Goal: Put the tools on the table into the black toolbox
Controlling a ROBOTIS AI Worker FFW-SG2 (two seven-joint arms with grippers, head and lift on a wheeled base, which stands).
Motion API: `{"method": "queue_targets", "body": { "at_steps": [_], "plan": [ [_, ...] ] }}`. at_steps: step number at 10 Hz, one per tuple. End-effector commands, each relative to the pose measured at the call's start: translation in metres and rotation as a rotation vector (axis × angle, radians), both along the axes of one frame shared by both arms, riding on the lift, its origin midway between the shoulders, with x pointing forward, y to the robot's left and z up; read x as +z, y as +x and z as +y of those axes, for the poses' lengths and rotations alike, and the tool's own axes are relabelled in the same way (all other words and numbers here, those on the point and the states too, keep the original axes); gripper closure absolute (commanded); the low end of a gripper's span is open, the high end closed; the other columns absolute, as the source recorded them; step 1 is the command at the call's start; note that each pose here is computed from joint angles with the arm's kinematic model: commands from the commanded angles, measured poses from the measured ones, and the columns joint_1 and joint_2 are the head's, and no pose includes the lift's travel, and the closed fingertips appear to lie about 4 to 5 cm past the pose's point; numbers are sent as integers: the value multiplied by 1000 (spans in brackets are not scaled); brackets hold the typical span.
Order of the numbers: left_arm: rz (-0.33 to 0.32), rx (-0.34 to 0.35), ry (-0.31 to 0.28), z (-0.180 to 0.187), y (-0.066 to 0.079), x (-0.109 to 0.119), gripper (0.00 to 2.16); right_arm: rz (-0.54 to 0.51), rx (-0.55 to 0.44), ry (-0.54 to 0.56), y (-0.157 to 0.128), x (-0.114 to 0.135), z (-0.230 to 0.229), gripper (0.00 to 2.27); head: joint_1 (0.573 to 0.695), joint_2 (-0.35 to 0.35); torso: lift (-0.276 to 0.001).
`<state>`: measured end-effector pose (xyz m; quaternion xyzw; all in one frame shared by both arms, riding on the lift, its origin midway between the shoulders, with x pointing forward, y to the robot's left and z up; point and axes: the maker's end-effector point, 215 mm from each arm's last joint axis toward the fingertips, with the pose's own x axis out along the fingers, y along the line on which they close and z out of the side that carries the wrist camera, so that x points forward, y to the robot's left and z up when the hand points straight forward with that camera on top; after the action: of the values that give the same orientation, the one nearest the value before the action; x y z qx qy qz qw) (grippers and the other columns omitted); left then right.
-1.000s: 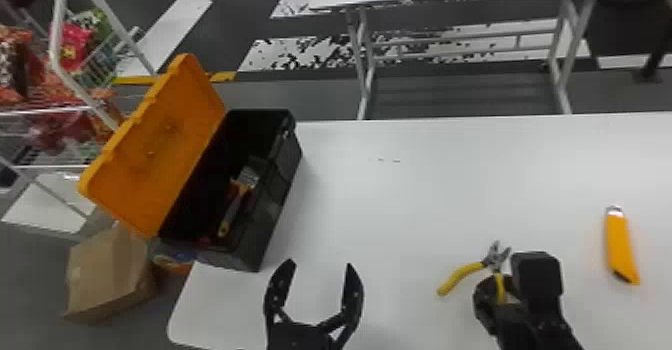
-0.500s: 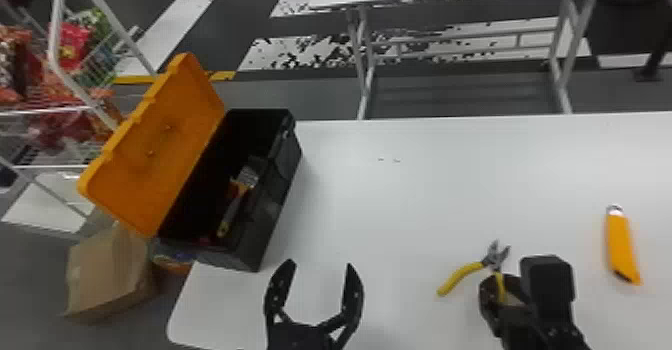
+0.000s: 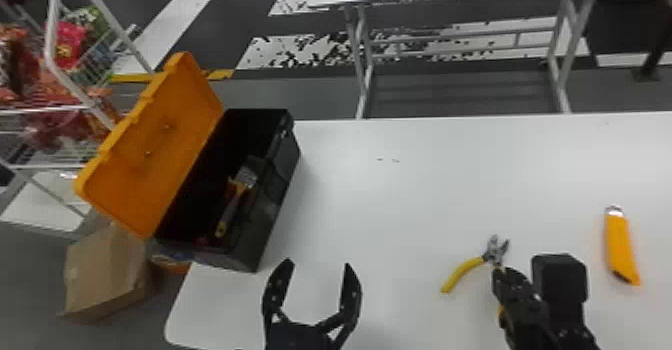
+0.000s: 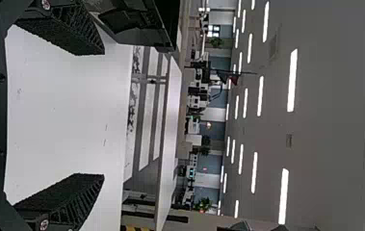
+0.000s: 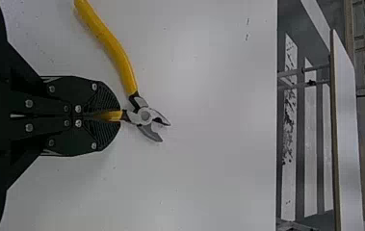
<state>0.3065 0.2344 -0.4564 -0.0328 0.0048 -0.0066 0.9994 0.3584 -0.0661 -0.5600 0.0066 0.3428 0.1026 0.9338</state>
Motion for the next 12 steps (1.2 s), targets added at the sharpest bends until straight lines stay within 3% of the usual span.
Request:
{"method": "queue_targets", "body": {
  "at_steps": [1, 4, 6, 8, 12],
  "plan": [
    [-1, 0, 0, 0, 0, 1, 80, -17, -6, 8, 2, 9, -1, 2219, 695, 289, -75],
    [-13, -3, -4, -2, 1, 7, 80, -67, -16, 17, 4, 31, -2, 2219, 695, 286, -75],
    [-13, -22, -4, -7, 9, 14, 80, -136, -5, -9, 5, 46, -2, 2219, 695, 277, -75],
    [-19, -54, -8, -9, 22, 25, 80, -213, 14, -1, 5, 64, 3, 2219, 695, 265, -75],
    [13, -130, -81, -3, 54, 49, 80, -443, 66, -15, 5, 120, 8, 2219, 695, 267, -75]
  ]
}}
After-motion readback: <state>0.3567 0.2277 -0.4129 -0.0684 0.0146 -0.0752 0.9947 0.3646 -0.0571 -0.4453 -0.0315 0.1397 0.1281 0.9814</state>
